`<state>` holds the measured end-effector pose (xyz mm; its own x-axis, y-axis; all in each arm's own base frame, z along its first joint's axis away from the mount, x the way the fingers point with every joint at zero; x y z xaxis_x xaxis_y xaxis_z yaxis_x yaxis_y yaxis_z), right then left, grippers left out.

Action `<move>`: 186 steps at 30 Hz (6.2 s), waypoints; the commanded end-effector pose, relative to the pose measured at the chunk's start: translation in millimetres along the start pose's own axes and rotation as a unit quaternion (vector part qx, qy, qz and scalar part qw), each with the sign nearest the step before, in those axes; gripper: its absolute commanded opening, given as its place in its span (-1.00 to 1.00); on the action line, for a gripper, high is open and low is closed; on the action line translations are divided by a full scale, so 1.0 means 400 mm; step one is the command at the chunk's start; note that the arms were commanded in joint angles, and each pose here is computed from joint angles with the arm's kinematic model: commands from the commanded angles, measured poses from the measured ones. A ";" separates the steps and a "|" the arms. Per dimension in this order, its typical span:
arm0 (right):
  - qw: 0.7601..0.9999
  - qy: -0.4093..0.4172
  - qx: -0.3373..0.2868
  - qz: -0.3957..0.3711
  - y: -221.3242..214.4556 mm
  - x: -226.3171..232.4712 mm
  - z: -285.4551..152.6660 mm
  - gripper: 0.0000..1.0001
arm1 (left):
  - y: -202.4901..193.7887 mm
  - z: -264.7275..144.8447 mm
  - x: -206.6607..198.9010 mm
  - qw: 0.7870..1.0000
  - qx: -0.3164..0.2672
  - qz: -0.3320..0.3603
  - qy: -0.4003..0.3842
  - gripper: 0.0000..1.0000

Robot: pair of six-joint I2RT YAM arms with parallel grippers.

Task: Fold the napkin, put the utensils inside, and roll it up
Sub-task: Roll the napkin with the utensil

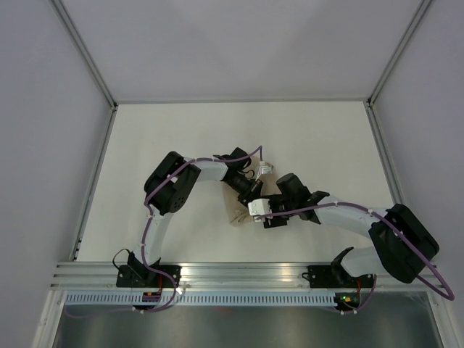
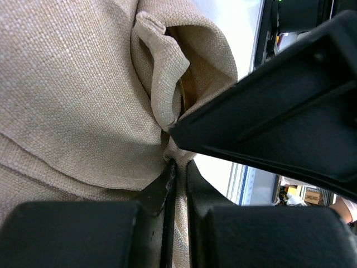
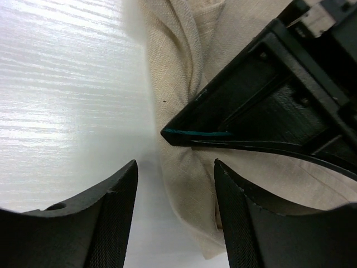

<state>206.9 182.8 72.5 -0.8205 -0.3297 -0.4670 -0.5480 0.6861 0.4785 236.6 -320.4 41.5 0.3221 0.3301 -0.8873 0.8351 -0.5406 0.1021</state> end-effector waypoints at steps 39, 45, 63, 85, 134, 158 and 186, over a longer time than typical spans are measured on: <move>0.987 0.152 -0.005 0.052 -0.019 0.036 0.049 -0.78 | 0.002 -0.073 0.053 0.989 -0.046 -0.034 0.136 -0.58; 0.977 0.194 -0.025 0.082 -0.026 0.029 0.041 -0.85 | 0.021 -0.105 0.017 0.988 -0.076 -0.027 0.134 -0.43; 0.930 0.303 -0.081 0.190 -0.057 -0.016 0.059 -0.85 | 0.056 -0.306 -0.096 0.931 -0.293 0.022 0.217 -0.49; 0.855 0.374 -0.104 0.343 -0.135 -0.086 0.091 -0.88 | -0.025 -0.347 -0.338 0.764 -0.538 0.254 0.248 -0.42; 0.865 0.313 -0.081 0.384 -0.192 -0.086 0.091 -0.75 | -0.074 0.084 -0.058 0.793 -0.133 0.423 0.417 -0.91; 0.873 -0.092 -0.091 0.470 -0.301 -0.311 -0.197 0.27 | -0.037 0.055 -0.060 0.943 -0.044 0.216 0.249 -0.95; 0.990 -0.083 0.026 0.108 -0.059 -0.009 -0.124 0.46 | -0.001 0.069 0.054 0.984 0.065 -0.031 0.165 -0.95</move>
<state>193.2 127.8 93.8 -0.9484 -0.0523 -0.3127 -0.2457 0.7447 0.6206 252.4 -355.8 57.1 0.5070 0.4083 -0.7591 0.7790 -0.5940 0.2007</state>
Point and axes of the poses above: each gripper's point midway between its finger pads, its own z axis out along the fingers, its own x axis along the line the jaws close on, y = z × x, the point moved 6 cm from there along -z, back along the fingers, and after that the axes turned 15 degrees about -z, right-handed, at the moved point
